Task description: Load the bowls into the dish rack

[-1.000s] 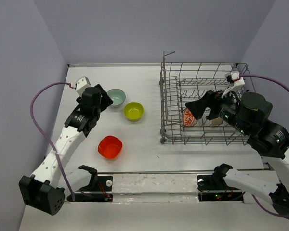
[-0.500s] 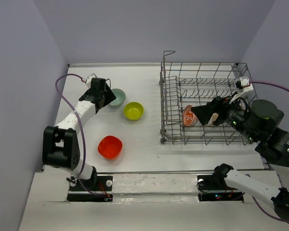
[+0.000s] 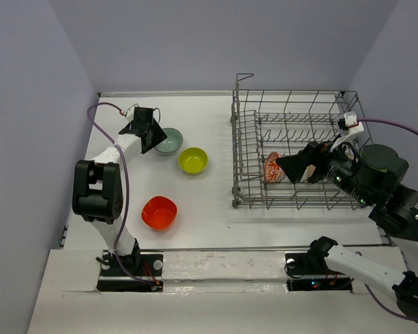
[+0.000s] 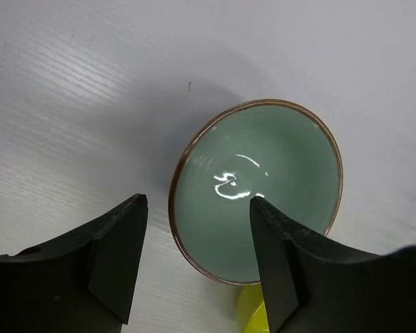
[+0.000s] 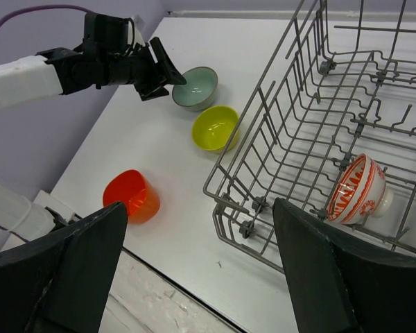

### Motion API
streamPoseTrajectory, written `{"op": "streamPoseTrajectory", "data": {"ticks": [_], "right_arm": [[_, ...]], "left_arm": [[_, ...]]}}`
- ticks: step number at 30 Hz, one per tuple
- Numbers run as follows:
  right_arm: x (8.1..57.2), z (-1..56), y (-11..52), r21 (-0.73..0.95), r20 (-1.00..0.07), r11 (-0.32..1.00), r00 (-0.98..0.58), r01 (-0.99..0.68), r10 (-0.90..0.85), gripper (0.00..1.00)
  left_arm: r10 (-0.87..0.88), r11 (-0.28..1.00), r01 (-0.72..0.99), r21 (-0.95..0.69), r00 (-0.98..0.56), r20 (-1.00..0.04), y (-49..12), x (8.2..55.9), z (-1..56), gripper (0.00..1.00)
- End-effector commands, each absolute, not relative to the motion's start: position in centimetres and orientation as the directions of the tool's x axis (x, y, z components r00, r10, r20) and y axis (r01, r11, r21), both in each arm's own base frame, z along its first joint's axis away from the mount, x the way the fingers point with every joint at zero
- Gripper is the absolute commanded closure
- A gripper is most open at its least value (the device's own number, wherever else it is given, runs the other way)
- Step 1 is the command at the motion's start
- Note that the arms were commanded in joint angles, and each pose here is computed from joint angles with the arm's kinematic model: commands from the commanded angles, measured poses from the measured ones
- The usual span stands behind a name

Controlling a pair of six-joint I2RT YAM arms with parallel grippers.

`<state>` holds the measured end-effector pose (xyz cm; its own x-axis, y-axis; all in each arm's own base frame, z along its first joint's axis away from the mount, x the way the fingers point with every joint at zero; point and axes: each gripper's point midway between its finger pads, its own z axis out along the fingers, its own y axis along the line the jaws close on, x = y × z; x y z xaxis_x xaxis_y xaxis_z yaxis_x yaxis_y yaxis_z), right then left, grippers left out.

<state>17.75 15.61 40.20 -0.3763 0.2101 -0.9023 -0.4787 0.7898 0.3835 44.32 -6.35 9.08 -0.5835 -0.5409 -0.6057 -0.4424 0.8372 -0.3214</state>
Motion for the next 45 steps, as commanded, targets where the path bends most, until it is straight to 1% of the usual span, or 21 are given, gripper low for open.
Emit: {"op": "streamPoseTrajectory", "data": {"ticks": [1,9,15,16,26,30,31,33,34,36,41,44,45], "right_arm": [[17.6,40.1,15.8,0.366,-0.91,0.785,-0.369,-0.499,0.19,0.09],[17.7,39.8,15.9,0.363,-0.91,0.786,-0.373,-0.5,0.182,0.09],[17.6,39.9,16.1,0.368,-0.908,0.78,-0.378,-0.507,0.182,0.09],[17.6,40.0,16.1,0.368,-0.908,0.779,-0.377,-0.507,0.183,0.09],[17.5,39.8,16.5,0.378,-0.901,0.772,-0.396,-0.511,0.179,0.09],[17.7,39.7,16.6,0.38,-0.899,0.773,-0.402,-0.508,0.177,0.09],[17.8,39.5,16.6,0.377,-0.898,0.777,-0.404,-0.505,0.173,0.09],[17.9,39.3,16.6,0.379,-0.895,0.78,-0.41,-0.497,0.173,0.09],[18.0,39.2,16.7,0.378,-0.894,0.782,-0.413,-0.496,0.171,0.09],[18.1,39.2,16.7,0.377,-0.894,0.786,-0.413,-0.491,0.17,0.09],[18.6,39.0,16.0,0.364,-0.896,0.813,-0.41,-0.455,0.172,0.09],[18.8,38.7,15.9,0.362,-0.894,0.823,-0.412,-0.437,0.174,0.09],[19.0,38.7,15.8,0.359,-0.895,0.829,-0.411,-0.428,0.175,0.09]], "left_arm": [[-0.557,0.828,-0.426,-0.365,-0.552,-0.62,-6.4,45.1,11.1,0.31],[-0.536,0.84,-0.418,-0.346,-0.541,-0.648,-5.9,44.9,12.7,0.31],[-0.531,0.843,-0.431,-0.321,-0.578,-0.619,-6.1,45.0,10.7,0.32],[-0.533,0.843,-0.43,-0.324,-0.581,-0.616,-6.2,45.0,10.5,0.34],[-0.534,0.843,-0.439,-0.311,-0.616,-0.579,-6.5,44.8,7.3,0.42],[-0.536,0.842,-0.437,-0.316,-0.617,-0.576,-6.6,44.8,7.0,0.52],[-0.535,0.843,-0.431,-0.321,-0.616,-0.578,-6.7,44.8,7.1,0.64],[-0.536,0.843,-0.426,-0.328,-0.617,-0.576,-6.8,44.7,7.2,0.78],[-0.533,0.845,-0.42,-0.33,-0.617,-0.579,-6.9,44.7,7.3,0.9],[-0.532,0.846,-0.407,-0.343,-0.612,-0.585,-7.0,44.7,8.1,1.0],[-0.516,0.856,-0.354,-0.376,-0.586,-0.624,-7.2,44.4,11.1,1.0],[-0.515,0.857,-0.307,-0.414,-0.557,-0.652,-7.6,44.0,14.1,1.0],[-0.514,0.856,-0.273,-0.44,-0.544,-0.663,-8.0,43.7,15.8,1.0]]}}
